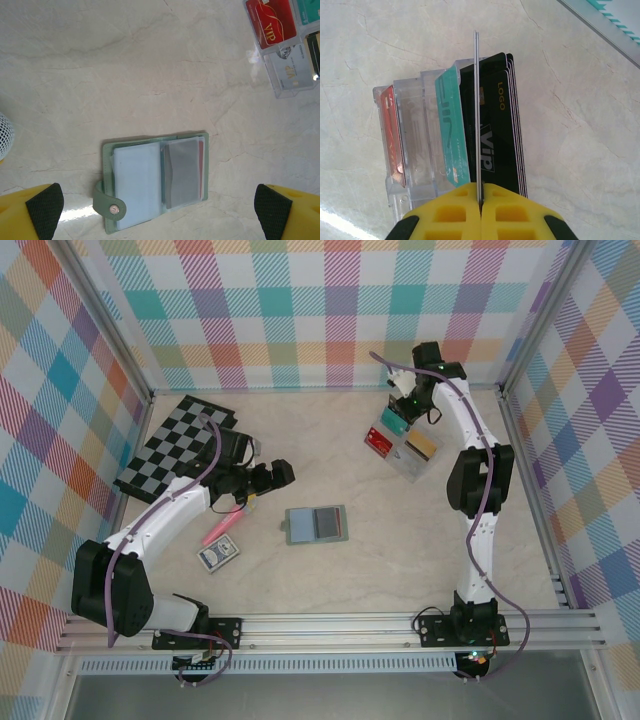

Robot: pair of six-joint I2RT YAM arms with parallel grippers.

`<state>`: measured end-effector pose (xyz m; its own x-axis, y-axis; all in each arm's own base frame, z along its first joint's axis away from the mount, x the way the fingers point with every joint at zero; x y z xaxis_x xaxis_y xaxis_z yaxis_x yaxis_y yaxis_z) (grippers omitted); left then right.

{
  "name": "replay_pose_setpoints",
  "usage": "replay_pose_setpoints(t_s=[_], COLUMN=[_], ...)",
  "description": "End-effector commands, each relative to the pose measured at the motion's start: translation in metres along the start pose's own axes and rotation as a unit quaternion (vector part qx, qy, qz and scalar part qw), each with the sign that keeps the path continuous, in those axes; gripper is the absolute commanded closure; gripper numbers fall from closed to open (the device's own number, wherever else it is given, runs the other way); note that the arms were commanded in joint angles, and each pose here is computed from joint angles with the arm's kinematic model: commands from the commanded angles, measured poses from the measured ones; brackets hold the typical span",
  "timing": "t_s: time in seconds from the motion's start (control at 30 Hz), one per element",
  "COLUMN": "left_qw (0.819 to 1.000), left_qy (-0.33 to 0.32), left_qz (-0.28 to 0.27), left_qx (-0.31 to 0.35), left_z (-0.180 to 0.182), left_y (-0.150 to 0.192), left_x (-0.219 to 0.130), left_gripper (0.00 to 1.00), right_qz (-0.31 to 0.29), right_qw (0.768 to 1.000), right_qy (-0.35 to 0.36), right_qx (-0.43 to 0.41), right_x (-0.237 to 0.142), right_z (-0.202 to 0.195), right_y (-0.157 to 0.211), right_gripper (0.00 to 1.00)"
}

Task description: Take the credit cards out of the card holder

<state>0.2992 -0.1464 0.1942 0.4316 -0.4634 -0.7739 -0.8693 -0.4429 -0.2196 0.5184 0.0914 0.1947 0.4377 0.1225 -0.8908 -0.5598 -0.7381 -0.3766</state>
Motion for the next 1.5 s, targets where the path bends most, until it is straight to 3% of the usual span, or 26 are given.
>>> replay_pose_setpoints(t_s=[0.0, 0.3, 0.5, 0.63, 0.83, 1.1, 1.27, 1.47], left_qw=[1.0, 1.0, 1.0, 1.0, 1.0, 1.0, 1.0, 1.0], left_qy=[0.005, 0.004, 0.004, 0.006, 0.006, 0.006, 0.009, 0.016], left_qz=[-0.003, -0.003, -0.002, -0.001, -0.002, -0.002, -0.003, 0.0], left_qx=[-0.005, -0.005, -0.006, -0.005, -0.006, -0.006, -0.005, -0.004], left_z=[0.002, 0.003, 0.002, 0.002, 0.002, 0.002, 0.002, -0.001], left_y=[-0.004, -0.003, -0.003, -0.003, -0.003, -0.003, -0.002, -0.001], left_x=[-0.001, -0.001, -0.001, -0.001, -0.002, -0.001, -0.003, -0.006], left_gripper=[0.0, 0.0, 0.0, 0.0, 0.0, 0.0, 0.0, 0.0], right_qz=[-0.036, 0.006, 0.014, 0.002, -0.012, -0.017, -0.018, -0.059], right_qw=[0.999, 1.0, 1.0, 1.0, 0.999, 0.991, 0.987, 0.977], right_qy=[0.01, 0.009, 0.002, 0.01, 0.03, 0.087, 0.083, 0.017], right_qx=[0.01, 0.012, 0.009, 0.012, 0.029, 0.097, 0.135, 0.204], right_x=[-0.035, -0.012, -0.003, -0.01, -0.023, -0.045, -0.049, -0.074], right_z=[-0.005, -0.004, -0.002, -0.005, -0.011, -0.026, -0.025, -0.004], right_y=[-0.011, 0.002, 0.005, 0.001, -0.005, -0.007, -0.006, -0.011], right_gripper=[0.98, 0.97, 0.86, 0.8, 0.78, 0.59, 0.55, 0.55])
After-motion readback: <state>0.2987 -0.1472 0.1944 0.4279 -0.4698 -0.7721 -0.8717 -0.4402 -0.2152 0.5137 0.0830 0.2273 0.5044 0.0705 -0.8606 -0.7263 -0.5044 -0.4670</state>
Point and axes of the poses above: each hand's point on the last joint's axis, 136 mm out from that joint toward the fingers, its own x axis out along the fingers, its own z axis along the line the jaws close on, y = z × x, the point moved 5 cm from there along -x, back along the fingers, and after that the axes turned 12 degrees about -x, right-handed, at the moved point
